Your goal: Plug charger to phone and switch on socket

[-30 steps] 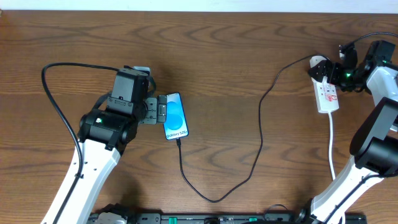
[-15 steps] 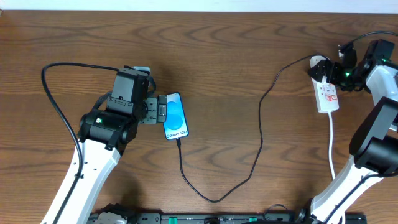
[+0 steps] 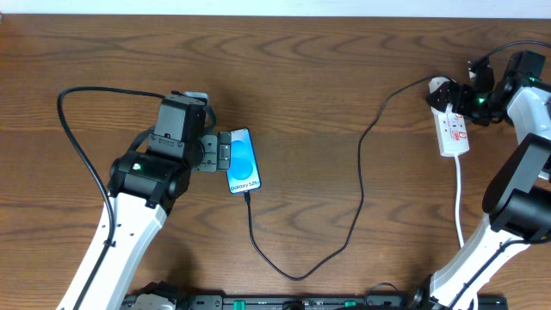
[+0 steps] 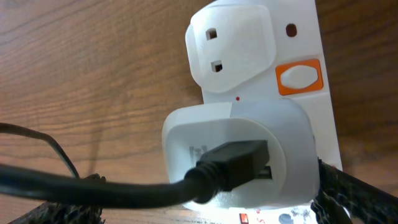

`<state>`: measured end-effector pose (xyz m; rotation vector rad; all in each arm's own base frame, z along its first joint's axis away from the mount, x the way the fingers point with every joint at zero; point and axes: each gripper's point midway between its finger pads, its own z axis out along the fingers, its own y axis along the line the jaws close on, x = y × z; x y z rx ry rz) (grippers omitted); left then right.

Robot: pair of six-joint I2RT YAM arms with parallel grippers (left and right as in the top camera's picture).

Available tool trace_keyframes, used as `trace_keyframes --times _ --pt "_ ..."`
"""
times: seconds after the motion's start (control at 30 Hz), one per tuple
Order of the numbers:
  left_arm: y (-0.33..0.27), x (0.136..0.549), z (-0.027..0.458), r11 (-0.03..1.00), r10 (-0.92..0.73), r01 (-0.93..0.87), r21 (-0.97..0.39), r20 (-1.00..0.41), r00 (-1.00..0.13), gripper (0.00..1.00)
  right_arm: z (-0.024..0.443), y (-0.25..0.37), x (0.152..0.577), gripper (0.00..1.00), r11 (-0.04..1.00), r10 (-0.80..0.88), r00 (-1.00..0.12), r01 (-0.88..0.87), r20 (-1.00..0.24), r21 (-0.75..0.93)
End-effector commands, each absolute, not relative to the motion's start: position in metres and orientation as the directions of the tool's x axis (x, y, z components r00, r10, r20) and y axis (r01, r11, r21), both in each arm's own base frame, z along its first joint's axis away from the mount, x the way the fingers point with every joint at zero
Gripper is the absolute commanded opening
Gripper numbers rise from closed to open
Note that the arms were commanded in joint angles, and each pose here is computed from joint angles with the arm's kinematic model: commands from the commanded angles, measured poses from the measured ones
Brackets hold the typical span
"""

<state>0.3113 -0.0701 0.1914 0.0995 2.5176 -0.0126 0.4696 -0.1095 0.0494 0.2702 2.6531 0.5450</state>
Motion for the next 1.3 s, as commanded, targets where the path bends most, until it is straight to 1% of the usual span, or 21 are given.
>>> trace_keyframes --times 0.0,0.2,0.5,0.93,1.27 --pt "-0.068 0.311 0.191 0.997 0.08 0.076 0.03 -0.582 -0.809 0.98 0.047 -0.092 0.47 0.99 0.876 0.278 -0.904 0.099 -0.325 0.473" --pt "-0.068 0.311 0.191 0.997 0.08 0.076 0.03 -0.582 -0.809 0.98 0.047 -0.096 0.472 0.99 0.876 0.303 -0.898 0.132 -0.319 0.463" --pt "-0.068 0.311 0.191 0.997 0.08 0.076 0.03 -0.582 -0.809 0.98 0.047 -0.095 0.471 0.99 0.875 0.304 -0.9 0.133 -0.314 0.465" --pt "-0.068 0.311 0.191 0.997 0.08 0.076 0.03 -0.582 -0.809 0.98 0.053 -0.081 0.47 0.99 0.833 0.324 -0.901 0.128 -0.288 0.537" --pt "-0.068 0.311 0.191 0.997 0.08 0.076 0.03 -0.582 -0.809 0.98 0.046 -0.078 0.462 0.99 0.826 0.328 -0.91 0.146 -0.253 0.544"
